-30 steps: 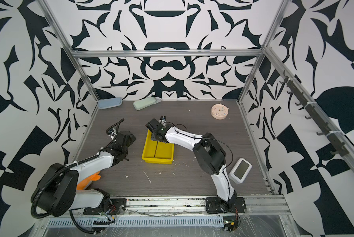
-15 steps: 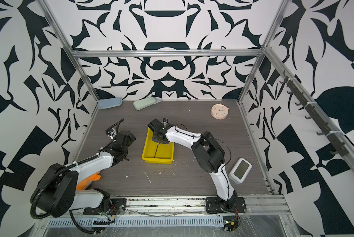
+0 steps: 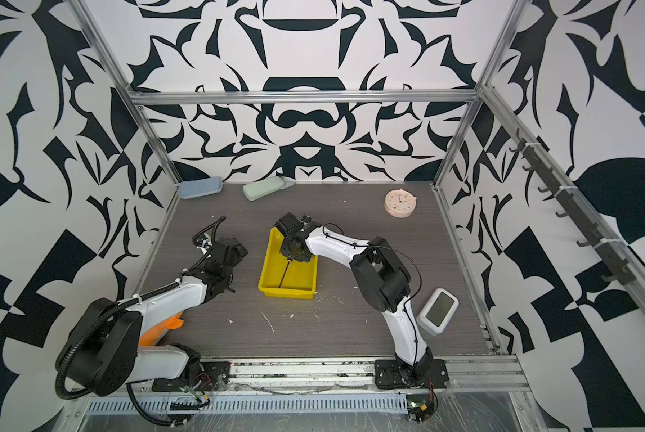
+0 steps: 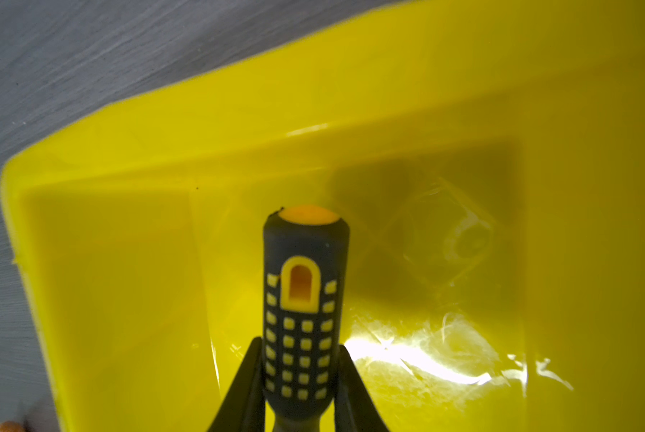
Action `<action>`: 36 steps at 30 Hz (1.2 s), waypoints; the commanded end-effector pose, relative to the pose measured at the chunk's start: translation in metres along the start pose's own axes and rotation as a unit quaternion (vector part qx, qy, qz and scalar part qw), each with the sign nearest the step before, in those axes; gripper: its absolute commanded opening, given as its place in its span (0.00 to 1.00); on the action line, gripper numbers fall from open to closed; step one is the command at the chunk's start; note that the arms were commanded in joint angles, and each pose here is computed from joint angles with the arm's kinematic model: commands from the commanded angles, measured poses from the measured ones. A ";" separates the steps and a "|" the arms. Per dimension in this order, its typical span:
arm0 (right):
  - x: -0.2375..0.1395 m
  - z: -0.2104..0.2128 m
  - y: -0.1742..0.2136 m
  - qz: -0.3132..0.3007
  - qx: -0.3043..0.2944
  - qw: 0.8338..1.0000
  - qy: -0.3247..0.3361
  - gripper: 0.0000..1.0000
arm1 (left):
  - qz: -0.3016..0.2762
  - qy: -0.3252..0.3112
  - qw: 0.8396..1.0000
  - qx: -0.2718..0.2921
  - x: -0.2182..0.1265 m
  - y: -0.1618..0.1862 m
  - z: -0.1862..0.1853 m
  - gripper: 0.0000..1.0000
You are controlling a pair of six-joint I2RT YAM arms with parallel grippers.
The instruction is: Put the screwdriver in the bin
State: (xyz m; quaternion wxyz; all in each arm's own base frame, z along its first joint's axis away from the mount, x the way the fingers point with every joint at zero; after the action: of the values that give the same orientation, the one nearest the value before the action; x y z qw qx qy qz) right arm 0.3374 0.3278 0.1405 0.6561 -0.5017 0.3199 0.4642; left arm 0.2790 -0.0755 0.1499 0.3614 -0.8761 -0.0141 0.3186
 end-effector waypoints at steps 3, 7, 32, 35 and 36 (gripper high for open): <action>-0.009 0.004 -0.008 -0.006 0.003 1.000 -0.009 0.19 | -0.002 -0.007 1.000 -0.003 0.002 -0.001 -0.003 0.99; -0.013 0.005 -0.010 -0.004 -0.004 1.000 -0.008 0.33 | -0.001 -0.006 1.000 -0.003 0.002 -0.001 -0.004 0.99; -0.146 -0.006 -0.022 -0.164 -0.241 0.956 -0.021 1.00 | 0.010 -0.001 1.000 -0.013 0.003 0.002 -0.002 0.99; -0.143 -0.017 -0.011 -0.188 -0.247 0.950 -0.028 0.99 | 0.017 -0.004 1.000 -0.010 0.005 0.004 -0.003 0.99; -0.145 -0.024 -0.011 -0.210 -0.237 0.949 -0.005 1.00 | 0.017 -0.004 1.000 -0.010 0.005 0.004 -0.004 0.99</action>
State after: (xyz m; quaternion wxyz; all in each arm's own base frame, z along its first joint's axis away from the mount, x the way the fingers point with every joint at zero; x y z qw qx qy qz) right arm 0.2952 0.2612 0.2693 0.6040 -0.6758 0.1267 0.4029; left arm 0.2809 -0.0783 0.1461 0.3559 -0.8769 -0.0026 0.3232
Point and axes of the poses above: each gripper's point midway between its finger pads, its own x axis out along the fingers, its own z axis along the line the jaws close on, y = z × x, the point moved 9 cm from there along -x, back along the fingers, and after that the axes turned 14 degrees about -x, right-handed, at the moved point
